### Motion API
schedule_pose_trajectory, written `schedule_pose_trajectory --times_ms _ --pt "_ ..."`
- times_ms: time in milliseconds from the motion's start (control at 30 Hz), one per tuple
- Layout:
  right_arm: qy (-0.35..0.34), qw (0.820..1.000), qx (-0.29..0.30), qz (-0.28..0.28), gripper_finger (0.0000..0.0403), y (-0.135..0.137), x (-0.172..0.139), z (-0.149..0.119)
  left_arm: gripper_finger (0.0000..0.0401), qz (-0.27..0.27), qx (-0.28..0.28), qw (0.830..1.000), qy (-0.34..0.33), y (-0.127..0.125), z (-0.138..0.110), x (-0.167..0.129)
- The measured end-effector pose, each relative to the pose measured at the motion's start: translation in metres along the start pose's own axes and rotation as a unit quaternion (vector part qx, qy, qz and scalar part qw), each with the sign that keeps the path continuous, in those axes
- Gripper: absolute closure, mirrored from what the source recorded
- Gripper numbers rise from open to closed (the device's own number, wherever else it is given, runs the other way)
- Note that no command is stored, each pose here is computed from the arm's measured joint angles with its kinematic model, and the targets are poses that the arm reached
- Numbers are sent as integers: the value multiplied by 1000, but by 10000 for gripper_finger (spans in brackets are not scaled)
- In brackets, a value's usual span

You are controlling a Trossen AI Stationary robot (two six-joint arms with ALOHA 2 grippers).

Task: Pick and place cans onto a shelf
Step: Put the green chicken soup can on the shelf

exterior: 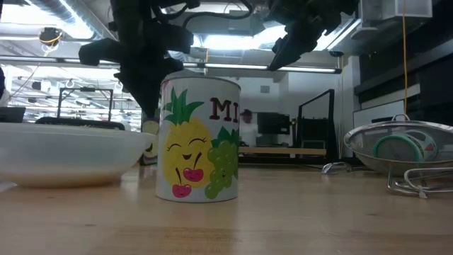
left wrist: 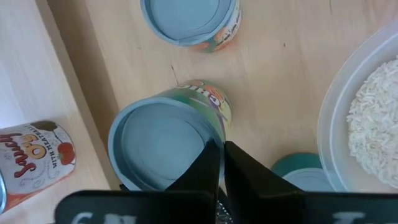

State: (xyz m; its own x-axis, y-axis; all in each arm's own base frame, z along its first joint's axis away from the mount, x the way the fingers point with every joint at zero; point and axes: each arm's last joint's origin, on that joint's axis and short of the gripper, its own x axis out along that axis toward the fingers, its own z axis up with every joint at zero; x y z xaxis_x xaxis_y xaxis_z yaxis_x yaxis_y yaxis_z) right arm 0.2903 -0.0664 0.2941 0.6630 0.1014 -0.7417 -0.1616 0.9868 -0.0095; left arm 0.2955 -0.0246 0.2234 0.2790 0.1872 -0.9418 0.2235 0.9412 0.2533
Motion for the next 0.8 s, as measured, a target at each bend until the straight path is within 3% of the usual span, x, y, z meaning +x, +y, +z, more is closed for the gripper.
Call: schedule_pose_trajectory --times_ms 467,800 --pt "0 1000 -1 0 277 0 0 0 329 -1 -1 1000 0 0 0 0" --pt "1 1000 -1 0 277 0 0 0 329 1 -22 1000 -3 1 3 -5"
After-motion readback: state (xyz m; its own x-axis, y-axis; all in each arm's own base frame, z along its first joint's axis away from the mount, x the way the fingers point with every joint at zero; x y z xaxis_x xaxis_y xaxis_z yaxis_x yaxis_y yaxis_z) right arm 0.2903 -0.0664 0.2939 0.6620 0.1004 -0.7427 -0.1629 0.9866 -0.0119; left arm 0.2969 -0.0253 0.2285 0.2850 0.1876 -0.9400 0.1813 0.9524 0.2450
